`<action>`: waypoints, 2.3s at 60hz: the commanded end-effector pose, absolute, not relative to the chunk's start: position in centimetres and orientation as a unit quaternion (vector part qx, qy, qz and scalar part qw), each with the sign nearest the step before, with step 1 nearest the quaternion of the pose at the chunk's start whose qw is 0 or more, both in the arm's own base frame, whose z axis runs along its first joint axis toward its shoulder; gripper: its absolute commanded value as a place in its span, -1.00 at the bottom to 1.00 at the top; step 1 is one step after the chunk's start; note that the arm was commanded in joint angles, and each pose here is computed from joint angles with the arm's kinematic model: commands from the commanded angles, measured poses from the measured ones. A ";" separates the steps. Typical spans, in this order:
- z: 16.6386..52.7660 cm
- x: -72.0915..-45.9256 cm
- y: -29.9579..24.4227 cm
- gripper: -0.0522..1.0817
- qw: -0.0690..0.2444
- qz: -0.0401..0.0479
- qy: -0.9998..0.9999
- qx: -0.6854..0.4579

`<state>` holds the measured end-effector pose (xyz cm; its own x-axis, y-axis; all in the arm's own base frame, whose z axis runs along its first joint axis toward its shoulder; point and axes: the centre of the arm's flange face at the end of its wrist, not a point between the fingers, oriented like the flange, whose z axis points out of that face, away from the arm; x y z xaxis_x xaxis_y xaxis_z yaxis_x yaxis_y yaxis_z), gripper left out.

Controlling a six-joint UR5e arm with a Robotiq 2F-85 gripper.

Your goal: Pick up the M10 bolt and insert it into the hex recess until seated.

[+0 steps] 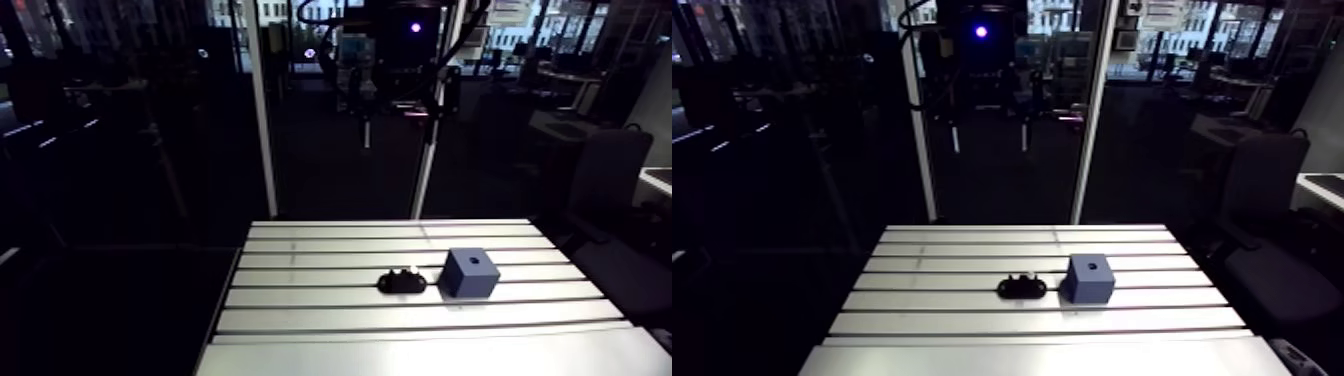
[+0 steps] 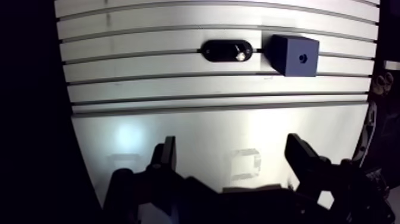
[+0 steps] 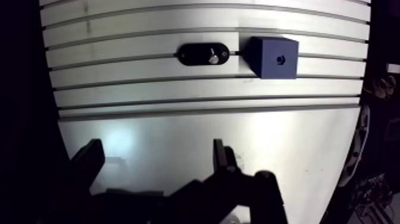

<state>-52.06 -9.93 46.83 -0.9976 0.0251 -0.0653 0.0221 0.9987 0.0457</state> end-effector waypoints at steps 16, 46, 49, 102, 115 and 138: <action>44.4 -53.0 -5.2 -0.90 0.013 0.023 1.000 0.012; 36.0 -51.5 -2.9 -0.89 -0.057 0.034 0.998 -0.024; 35.8 -51.4 -2.9 -0.89 -0.061 0.036 0.997 -0.028; 27.4 -50.3 -2.1 -0.27 -0.062 0.009 0.998 -0.019; 26.6 -50.3 -2.1 -0.24 -0.061 0.009 0.998 -0.015; 24.3 -50.2 -2.2 -0.24 -0.061 0.008 0.998 0.000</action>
<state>-50.14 -2.16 25.47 -0.9926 -0.0094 0.1210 -0.0074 0.9998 0.0167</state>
